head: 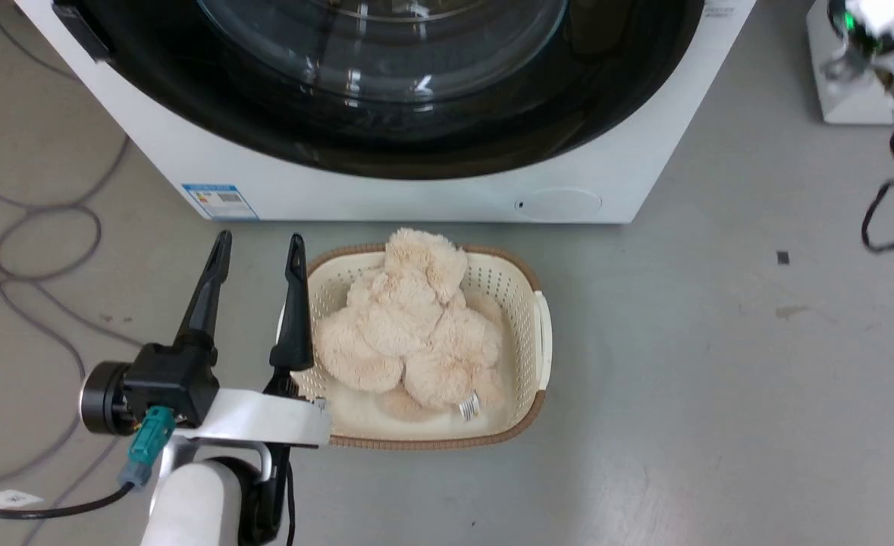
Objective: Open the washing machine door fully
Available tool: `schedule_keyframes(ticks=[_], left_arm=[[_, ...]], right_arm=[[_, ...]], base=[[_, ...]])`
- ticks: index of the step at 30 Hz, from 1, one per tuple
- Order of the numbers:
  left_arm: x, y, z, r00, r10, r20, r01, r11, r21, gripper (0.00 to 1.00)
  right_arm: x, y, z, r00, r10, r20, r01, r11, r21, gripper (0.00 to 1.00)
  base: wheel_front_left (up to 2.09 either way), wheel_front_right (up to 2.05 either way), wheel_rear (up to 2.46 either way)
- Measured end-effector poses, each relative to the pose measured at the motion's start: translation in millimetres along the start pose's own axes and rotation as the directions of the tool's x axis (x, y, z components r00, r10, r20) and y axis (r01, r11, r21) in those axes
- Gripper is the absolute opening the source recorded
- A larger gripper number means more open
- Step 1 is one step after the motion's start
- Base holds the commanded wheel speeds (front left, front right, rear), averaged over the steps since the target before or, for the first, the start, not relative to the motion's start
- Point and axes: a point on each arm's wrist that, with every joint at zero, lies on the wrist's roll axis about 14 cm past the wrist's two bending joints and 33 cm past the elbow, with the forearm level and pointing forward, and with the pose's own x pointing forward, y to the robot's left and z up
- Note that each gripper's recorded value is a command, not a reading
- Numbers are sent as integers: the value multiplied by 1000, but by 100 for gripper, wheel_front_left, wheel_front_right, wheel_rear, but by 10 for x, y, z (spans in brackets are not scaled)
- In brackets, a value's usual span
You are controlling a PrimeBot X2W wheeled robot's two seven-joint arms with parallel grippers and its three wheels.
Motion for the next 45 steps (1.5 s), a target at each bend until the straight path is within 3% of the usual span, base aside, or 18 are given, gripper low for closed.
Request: schedule_keyframes(ticks=[14, 23, 29, 35, 45], left_arm=[[194, -5, -199, 1000, -1, -7, 1, 1000, -19, 100], [284, -2, -297, 1000, 2, -7, -2, 999, -35, 100], [310, 11, -303, 1000, 10, 3, -10, 999, -43, 100], [310, 5, -287, 1000, 14, 15, -14, 999, -44, 100], [264, -3, -121, 999, 13, 45, -11, 999, -41, 100]], right_arm=[[516, 142, -245, 975, 5, -224, -17, 998, -52, 0], [689, 177, -358, 932, -11, -362, -12, 998, -61, 0], [690, 177, -419, 884, -20, -467, -2, 999, -47, 0], [610, 223, -613, 808, -6, -590, -2, 1000, -14, 0], [373, 354, -703, 749, 4, -663, -21, 1000, -18, 0]], base=[[0, 0, 0], [0, 0, 0], [0, 0, 0], [0, 0, 0], [0, 0, 0]])
